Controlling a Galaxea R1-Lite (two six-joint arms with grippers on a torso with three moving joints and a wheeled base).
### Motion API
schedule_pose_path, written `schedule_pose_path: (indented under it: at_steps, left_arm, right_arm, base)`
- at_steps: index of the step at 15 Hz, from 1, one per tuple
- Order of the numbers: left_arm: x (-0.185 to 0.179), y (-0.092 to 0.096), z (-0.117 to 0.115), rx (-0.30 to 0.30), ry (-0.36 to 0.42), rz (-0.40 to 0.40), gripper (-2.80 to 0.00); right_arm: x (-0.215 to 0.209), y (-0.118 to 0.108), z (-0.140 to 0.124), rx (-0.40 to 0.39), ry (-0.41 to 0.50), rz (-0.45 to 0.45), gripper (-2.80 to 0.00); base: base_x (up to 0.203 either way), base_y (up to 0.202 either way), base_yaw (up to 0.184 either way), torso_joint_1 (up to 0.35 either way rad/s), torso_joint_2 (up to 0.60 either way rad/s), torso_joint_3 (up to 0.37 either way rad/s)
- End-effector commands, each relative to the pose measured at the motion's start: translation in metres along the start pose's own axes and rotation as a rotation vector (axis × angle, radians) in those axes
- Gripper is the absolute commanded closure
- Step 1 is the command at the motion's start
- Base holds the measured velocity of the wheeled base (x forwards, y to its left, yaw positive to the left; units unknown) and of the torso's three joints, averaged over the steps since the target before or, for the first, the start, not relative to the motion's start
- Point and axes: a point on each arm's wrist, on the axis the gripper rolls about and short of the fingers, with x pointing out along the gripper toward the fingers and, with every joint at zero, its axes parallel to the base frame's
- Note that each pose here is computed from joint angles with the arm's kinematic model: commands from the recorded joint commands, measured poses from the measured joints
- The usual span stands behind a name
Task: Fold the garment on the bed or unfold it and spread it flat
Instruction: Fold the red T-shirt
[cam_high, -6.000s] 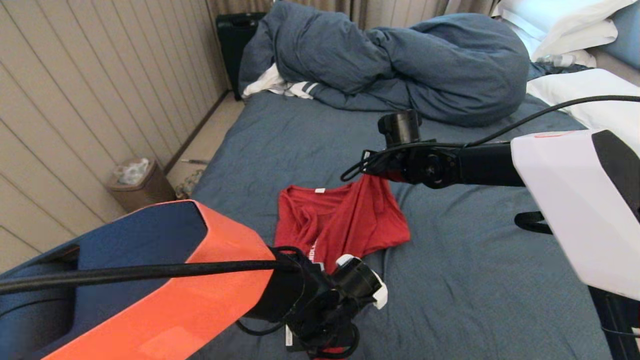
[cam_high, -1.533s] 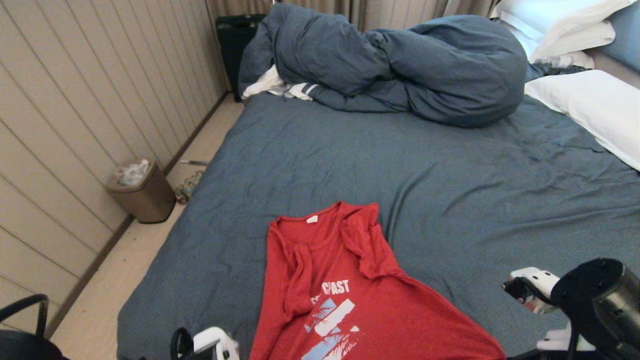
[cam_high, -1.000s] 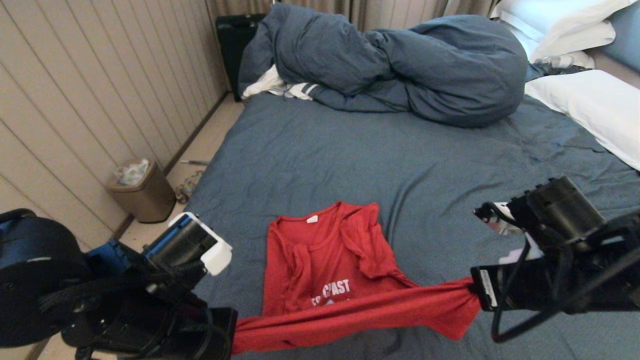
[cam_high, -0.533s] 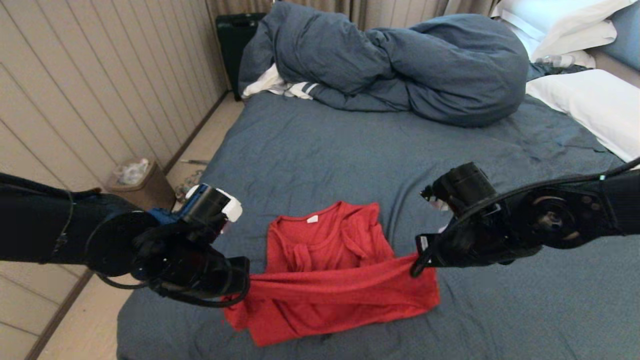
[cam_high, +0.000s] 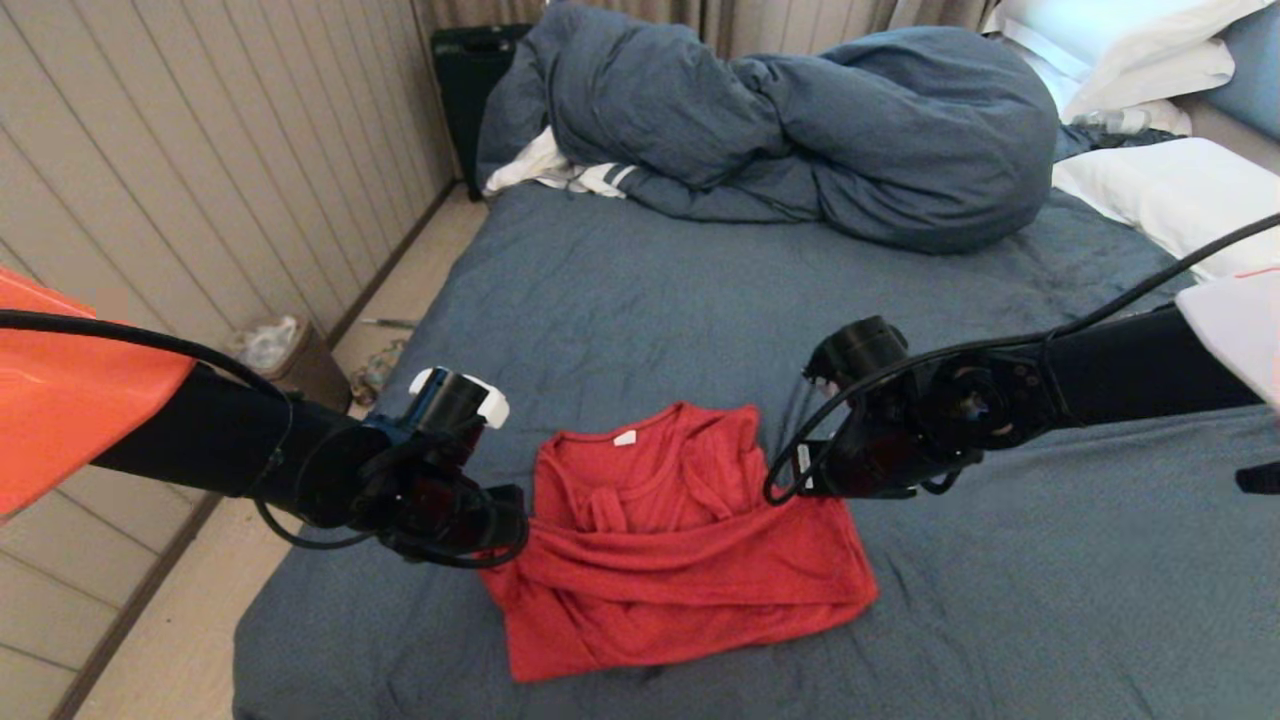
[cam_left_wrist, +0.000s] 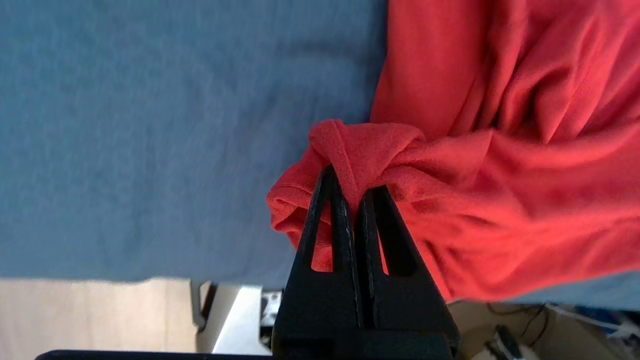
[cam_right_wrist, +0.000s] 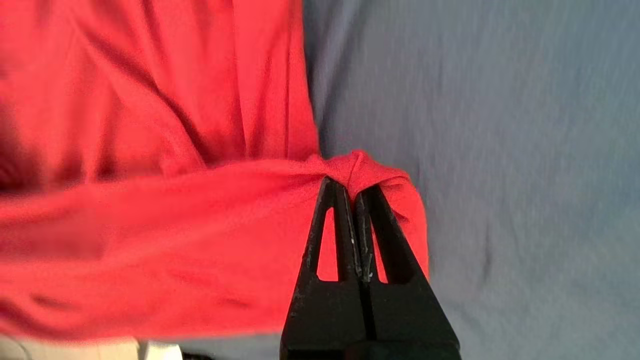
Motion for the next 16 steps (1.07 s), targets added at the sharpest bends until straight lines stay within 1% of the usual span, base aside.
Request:
schedule_pose_path:
  at_steps: [1,4,5,8,10,12,13,15,16]
  left_arm:
    - [0.004,0.000,0.001,-0.006,0.002,0.002,0.00]
    - [0.011,0.002,0.004,-0.021,0.001,0.013,0.00]
    - [0.011,0.002,0.004,-0.025,0.000,0.006,-2.80]
    - [0.006,0.006,0.003,-0.032,-0.036,-0.002,-2.80]
    - [0.002,0.010,-0.001,-0.035,-0.032,0.006,-2.80]
    - [0.000,0.016,-0.010,-0.037,-0.010,0.018,-2.80]
    - [-0.006,0.018,-0.013,-0.037,-0.014,0.014,-2.80]
    - [-0.024,0.022,-0.018,-0.039,-0.053,-0.007,-2.80]
    - [-0.038,0.023,-0.019,-0.040,-0.085,-0.025,-2.80]
  right_arm:
    - [0.008,0.000,0.003,0.006,0.004,-0.005,0.00]
    - [0.009,0.004,0.013,0.000,-0.027,0.008,0.00]
    - [0.010,0.005,0.014,-0.006,-0.029,0.007,-2.80]
    - [0.009,0.003,0.015,-0.004,-0.032,0.005,-2.80]
    - [0.009,-0.003,0.017,0.008,-0.036,-0.004,-2.80]
    - [0.008,-0.008,0.018,0.019,-0.038,-0.010,-2.80]
    - [0.006,-0.012,0.019,0.028,-0.040,-0.016,-2.80]
    - [-0.003,-0.013,0.020,0.031,-0.052,-0.003,-2.80]
    - [-0.013,-0.014,0.019,0.032,-0.064,0.008,-2.80]
  base:
    - [0.000,0.000,0.000,0.000,0.00,0.000]
    - [0.000,0.000,0.000,0.000,0.00,0.000]
    - [0.000,0.000,0.000,0.000,0.00,0.000]
    - [0.000,0.000,0.000,0.000,0.00,0.000]
    - [0.000,0.000,0.000,0.000,0.00,0.000]
    - [0.000,0.000,0.000,0.000,0.00,0.000]
    - [0.000,0.000,0.000,0.000,0.00,0.000]
    - [0.000,0.000,0.000,0.000,0.00,0.000]
    - [0.000,0.000,0.000,0.000,0.00,0.000]
